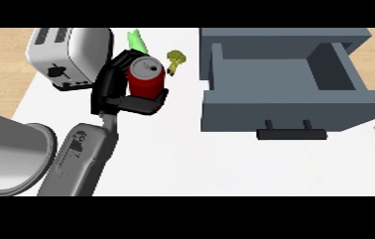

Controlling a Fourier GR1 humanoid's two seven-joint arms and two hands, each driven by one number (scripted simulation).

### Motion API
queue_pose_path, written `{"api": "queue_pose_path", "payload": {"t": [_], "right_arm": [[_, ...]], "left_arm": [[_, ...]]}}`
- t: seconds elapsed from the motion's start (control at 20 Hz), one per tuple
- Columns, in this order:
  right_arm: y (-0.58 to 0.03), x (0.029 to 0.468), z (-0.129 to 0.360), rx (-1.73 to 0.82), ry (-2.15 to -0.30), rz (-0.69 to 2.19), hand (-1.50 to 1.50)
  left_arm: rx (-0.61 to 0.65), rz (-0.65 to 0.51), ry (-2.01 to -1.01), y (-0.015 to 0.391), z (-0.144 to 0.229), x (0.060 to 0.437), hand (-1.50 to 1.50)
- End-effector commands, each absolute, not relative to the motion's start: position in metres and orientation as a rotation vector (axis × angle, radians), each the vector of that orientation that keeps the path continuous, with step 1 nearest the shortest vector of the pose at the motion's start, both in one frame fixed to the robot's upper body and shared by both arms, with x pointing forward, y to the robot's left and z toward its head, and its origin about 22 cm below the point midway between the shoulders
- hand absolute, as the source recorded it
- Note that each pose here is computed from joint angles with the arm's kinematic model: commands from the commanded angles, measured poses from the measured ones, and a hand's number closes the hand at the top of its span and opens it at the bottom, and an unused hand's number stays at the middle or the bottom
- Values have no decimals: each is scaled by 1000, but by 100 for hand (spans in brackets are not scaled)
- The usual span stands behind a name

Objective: Pick up the can, place it into the drawer and close the drawer

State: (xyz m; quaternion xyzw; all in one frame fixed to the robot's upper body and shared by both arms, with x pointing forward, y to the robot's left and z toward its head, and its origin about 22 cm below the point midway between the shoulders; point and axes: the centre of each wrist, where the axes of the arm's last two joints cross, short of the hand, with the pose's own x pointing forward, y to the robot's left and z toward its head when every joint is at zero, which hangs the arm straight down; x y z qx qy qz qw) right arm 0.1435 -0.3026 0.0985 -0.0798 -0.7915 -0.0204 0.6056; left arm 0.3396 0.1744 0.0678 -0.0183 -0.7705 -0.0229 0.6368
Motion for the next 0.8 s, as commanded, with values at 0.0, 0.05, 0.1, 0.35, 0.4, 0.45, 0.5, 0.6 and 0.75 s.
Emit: {"api": "queue_pose_path", "payload": {"t": [0.0,0.05,0.1,0.35,0.4,0.45,0.5,0.6,0.75], "right_arm": [[-314,143,107,-186,-1830,-39,-150],[-295,135,102,-194,-1830,-44,-150],[-295,137,106,-197,-1812,-40,-150],[-302,137,108,-171,-1853,-42,-150],[-301,135,106,-179,-1827,-53,-150],[-300,147,103,-193,-1846,-44,-150],[-307,139,106,-172,-1835,-14,-150],[-318,144,104,-188,-1834,-12,-150],[-309,158,96,-181,-1835,-15,-150]], "left_arm": [[-41,-88,-1756,154,96,344,150],[-60,-102,-1766,127,108,346,150],[-72,-93,-1769,131,126,349,150],[-65,-148,-1799,83,159,357,150],[-55,-143,-1816,73,183,369,150],[-35,-152,-1833,65,163,365,150],[-34,-151,-1832,66,155,361,150],[-44,-150,-1815,49,198,378,150],[-51,-166,-1819,38,218,385,150]]}}
